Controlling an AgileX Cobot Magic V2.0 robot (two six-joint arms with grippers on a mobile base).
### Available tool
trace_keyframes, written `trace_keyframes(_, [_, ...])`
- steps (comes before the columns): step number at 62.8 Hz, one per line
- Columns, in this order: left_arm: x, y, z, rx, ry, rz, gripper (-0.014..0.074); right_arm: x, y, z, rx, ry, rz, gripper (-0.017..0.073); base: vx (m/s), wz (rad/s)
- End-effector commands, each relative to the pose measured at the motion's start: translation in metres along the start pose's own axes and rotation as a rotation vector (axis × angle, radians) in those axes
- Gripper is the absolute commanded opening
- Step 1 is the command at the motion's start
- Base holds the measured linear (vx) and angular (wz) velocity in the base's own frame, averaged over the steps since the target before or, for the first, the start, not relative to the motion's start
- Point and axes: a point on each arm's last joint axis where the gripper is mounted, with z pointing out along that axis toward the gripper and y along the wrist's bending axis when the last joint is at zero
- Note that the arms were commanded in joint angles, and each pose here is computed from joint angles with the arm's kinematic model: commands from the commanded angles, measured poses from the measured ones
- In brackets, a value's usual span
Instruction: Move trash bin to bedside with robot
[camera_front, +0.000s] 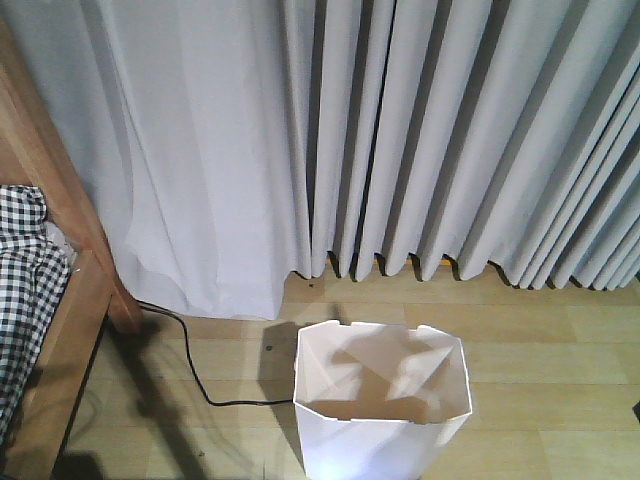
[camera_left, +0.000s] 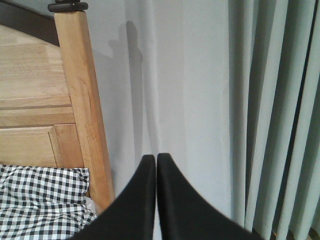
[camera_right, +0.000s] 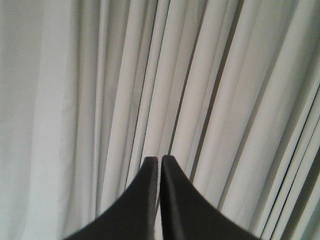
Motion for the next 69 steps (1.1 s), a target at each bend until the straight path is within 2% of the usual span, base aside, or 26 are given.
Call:
trace_keyframes(1, [-0.014,0.0,-0.002,0.005,-0.099,-0.009,-0.0006,-0.012,-0.004,-0.001,0.039,-0.053,-0.006,-0.0009,0.0,0.0])
trace_keyframes(18, [-0.014,0.0,-0.002,0.005,-0.099,-0.009,-0.0006,-0.009,-0.005,0.0,0.054,-0.051,-0.021,-0.0009,0.0,0.0])
trace_keyframes(25, [-0.014,0.0,-0.002,0.005,-0.099,-0.009,-0.0006,0.004,-0.011,0.003,0.127,-0.039,-0.042,-0.0009,0.0,0.0])
trace_keyframes(26, [-0.014,0.0,-0.002,0.005,-0.099,-0.009,-0.0006,0.008,-0.012,0.004,0.137,-0.036,-0.026,-0.0009,0.0,0.0])
trace_keyframes(28, [-0.014,0.0,-0.002,0.005,-0.099,-0.009,-0.0006,0.013,-0.015,0.004,0.171,-0.044,-0.041,-0.0009,0.0,0.0])
trace_keyframes(35, [-0.014,0.0,-0.002,0.005,-0.099,-0.009,-0.0006,0.033,-0.018,0.006,0.227,-0.092,-0.02,-0.0009,0.0,0.0])
trace_keyframes(37, [-0.014,0.0,-0.002,0.005,-0.099,-0.009,-0.0006,0.041,-0.017,0.007,0.225,-0.11,0.01,-0.0009,0.0,0.0])
trace_keyframes(38, [-0.014,0.0,-0.002,0.005,-0.099,-0.009,-0.0006,0.043,-0.016,0.007,0.221,-0.115,-0.007,-0.0009,0.0,0.0])
trace_keyframes(39, [-0.014,0.0,-0.002,0.005,-0.099,-0.009,-0.0006,0.047,-0.015,0.007,0.215,-0.125,0.012,-0.0009,0.0,0.0])
trace_keyframes(40, [-0.014,0.0,-0.002,0.005,-0.099,-0.009,-0.0006,0.049,-0.014,0.007,0.208,-0.128,-0.001,-0.0009,0.0,0.0])
trace_keyframes(41, [-0.014,0.0,-0.002,0.005,-0.099,-0.009,-0.0006,0.053,-0.013,0.008,0.198,-0.134,0.015,-0.0009,0.0,0.0])
trace_keyframes(44, [-0.014,0.0,-0.002,0.005,-0.099,-0.009,-0.0006,0.06,-0.01,0.007,0.172,-0.139,0.015,-0.0009,0.0,0.0])
trace_keyframes(48, [-0.014,0.0,-0.002,0.005,-0.099,-0.009,-0.0006,0.063,-0.009,0.005,0.153,-0.113,0.06,-0.0009,0.0,0.0])
trace_keyframes(61, [-0.014,0.0,-0.002,0.005,-0.099,-0.009,-0.0006,0.067,-0.008,0.003,0.128,-0.09,0.119,-0.0009,0.0,0.0])
trace_keyframes(69, [-0.014,0.0,-0.002,0.005,-0.099,-0.009,-0.0006,0.067,-0.008,0.003,0.127,-0.092,0.097,-0.0009,0.0,0.0])
